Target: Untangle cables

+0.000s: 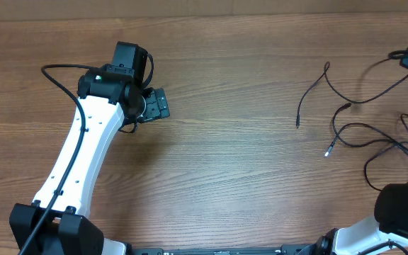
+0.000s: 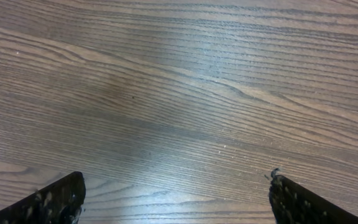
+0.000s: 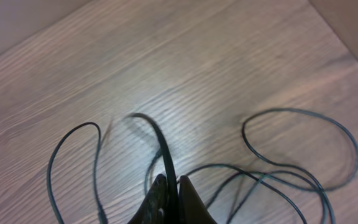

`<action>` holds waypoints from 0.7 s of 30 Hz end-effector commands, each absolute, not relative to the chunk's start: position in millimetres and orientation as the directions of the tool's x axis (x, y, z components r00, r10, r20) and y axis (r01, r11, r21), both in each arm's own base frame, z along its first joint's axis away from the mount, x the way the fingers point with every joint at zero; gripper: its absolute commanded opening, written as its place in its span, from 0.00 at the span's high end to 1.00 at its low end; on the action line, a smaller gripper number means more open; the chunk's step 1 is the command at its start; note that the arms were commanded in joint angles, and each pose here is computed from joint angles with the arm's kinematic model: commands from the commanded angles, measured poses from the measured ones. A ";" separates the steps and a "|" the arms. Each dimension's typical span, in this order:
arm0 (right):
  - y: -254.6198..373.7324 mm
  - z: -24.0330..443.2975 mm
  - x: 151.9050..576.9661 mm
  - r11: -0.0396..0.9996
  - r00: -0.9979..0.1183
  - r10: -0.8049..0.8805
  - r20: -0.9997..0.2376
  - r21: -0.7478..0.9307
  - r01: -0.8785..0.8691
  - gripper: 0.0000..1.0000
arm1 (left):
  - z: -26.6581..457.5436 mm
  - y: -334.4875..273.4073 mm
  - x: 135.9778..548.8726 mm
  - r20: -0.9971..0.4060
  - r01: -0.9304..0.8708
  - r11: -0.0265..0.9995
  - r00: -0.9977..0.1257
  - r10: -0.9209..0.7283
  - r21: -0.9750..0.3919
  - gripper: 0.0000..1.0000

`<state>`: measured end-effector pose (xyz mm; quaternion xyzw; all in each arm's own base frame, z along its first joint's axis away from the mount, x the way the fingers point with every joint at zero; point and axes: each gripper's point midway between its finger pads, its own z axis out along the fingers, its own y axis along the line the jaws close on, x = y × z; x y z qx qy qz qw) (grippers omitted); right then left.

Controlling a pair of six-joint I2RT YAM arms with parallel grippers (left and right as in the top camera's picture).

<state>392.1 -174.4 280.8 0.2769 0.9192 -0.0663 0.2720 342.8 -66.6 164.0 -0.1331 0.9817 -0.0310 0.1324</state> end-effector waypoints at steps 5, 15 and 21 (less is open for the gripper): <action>-220.5 291.7 380.6 0.695 -0.544 0.586 -0.601 0.027 0.718 0.96 | 165.3 -64.9 341.8 -0.256 -0.256 0.962 -0.927 -0.273 -0.097 0.06; -262.7 335.6 386.0 0.658 -0.377 0.583 -0.720 0.146 0.739 0.96 | 165.3 -64.8 342.0 -0.257 -0.256 0.962 -0.927 -0.273 -0.096 0.06; -267.5 354.6 379.5 0.649 -0.346 0.575 -0.741 0.156 0.745 0.96 | 165.3 -64.9 342.2 -0.258 -0.256 0.962 -0.927 -0.273 -0.097 0.06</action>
